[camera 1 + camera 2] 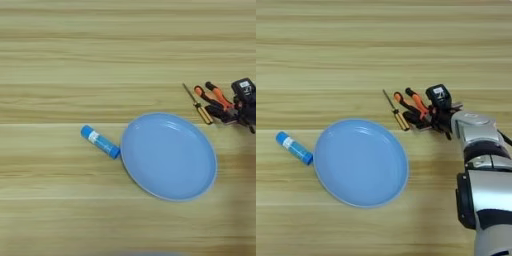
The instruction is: Move the objects on the table
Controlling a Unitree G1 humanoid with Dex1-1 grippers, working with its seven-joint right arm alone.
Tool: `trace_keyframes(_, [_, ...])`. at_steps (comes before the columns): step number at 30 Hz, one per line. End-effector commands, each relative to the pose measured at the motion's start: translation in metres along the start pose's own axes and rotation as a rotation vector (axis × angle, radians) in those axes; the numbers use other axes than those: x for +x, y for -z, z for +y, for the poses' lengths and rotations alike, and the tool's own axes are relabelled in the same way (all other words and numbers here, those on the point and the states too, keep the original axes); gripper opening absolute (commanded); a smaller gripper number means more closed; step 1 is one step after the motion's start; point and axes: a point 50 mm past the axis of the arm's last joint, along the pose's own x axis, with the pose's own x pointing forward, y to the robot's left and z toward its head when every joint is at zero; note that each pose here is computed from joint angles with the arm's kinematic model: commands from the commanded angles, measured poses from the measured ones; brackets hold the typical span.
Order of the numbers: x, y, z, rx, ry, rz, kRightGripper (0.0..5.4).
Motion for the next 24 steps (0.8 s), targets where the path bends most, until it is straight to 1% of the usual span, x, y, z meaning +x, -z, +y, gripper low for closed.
trace_keyframes(1, [-0.0107,-0.043,-0.0203,-0.08,0.078,-0.115,4.63])
trace_keyframes(14, [-0.0092,-0.0388,-0.0193,-0.084,0.08,-0.098,3.13])
trace_keyframes(16, [-0.0087,-0.0367,-0.0185,-0.077,0.072,-0.09,2.85])
trace_keyframes(18, [-0.008,-0.0353,-0.0169,-0.053,0.05,-0.083,2.63])
trace_keyframes(21, [-0.0076,-0.0347,-0.0161,-0.045,0.037,-0.076,2.37])
trace_keyframes(24, [-0.0076,-0.0339,-0.0159,-0.043,0.033,-0.071,2.32])
